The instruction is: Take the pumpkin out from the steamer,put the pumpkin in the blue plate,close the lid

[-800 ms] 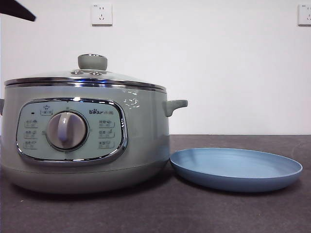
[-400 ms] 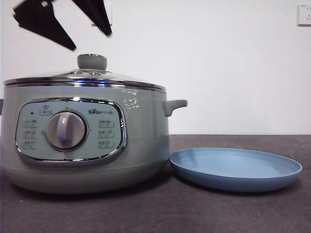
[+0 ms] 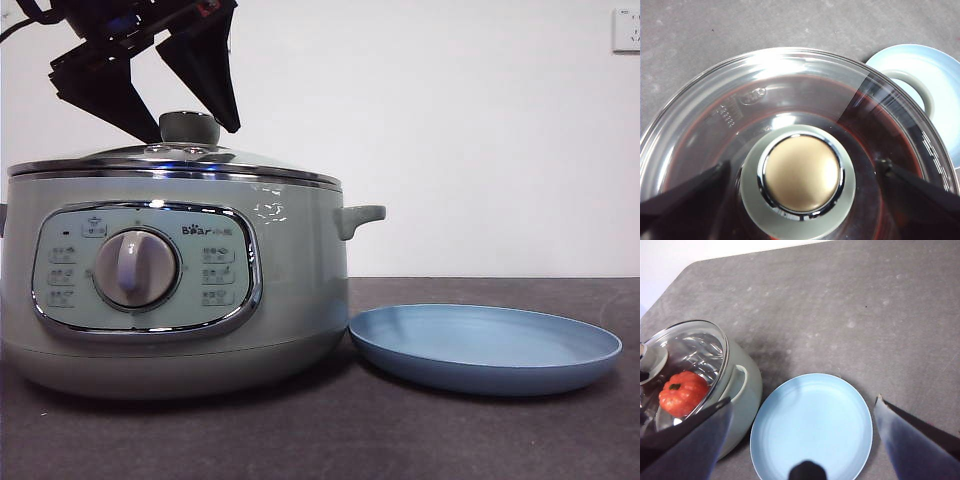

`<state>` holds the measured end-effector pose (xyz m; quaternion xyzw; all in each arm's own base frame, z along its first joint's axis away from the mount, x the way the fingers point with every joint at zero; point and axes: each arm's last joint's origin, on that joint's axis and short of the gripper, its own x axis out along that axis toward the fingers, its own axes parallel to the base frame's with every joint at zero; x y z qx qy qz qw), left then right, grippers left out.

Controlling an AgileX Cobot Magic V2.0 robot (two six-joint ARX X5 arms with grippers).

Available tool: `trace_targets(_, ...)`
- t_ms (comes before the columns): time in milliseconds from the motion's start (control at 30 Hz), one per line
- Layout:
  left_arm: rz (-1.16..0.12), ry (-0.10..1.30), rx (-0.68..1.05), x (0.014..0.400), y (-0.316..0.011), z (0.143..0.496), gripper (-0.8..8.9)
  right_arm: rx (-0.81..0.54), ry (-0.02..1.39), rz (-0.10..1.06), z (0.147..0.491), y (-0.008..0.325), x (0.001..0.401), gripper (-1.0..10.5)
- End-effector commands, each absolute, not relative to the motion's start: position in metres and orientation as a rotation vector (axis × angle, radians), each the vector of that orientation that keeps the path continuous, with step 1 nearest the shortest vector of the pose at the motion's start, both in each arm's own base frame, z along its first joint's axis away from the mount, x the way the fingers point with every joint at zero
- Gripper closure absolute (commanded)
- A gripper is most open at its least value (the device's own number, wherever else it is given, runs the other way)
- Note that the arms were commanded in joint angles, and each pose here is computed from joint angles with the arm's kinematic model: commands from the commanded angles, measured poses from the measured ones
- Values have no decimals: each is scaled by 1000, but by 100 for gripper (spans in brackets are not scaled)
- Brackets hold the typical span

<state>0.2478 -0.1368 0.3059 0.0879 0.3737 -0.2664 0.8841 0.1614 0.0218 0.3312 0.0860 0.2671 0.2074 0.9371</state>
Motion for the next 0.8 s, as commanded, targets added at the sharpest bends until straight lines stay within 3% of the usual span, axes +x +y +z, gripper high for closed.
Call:
trace_targets(33, -561, 776, 196, 248, -138, 305, 537, 170, 541, 426, 332, 22, 162, 474)
trace_targets(233, -572, 769, 221, 248, -138, 305, 834, 170, 543, 426, 331, 22, 162, 474)
trace_targets(700, -578, 674, 207, 246, -137, 318, 822, 170, 538, 433, 332, 22, 162, 474)
trace_targets(800, -576, 637, 201, 238, -133, 328, 822, 179, 520, 505, 334, 26, 164, 474)
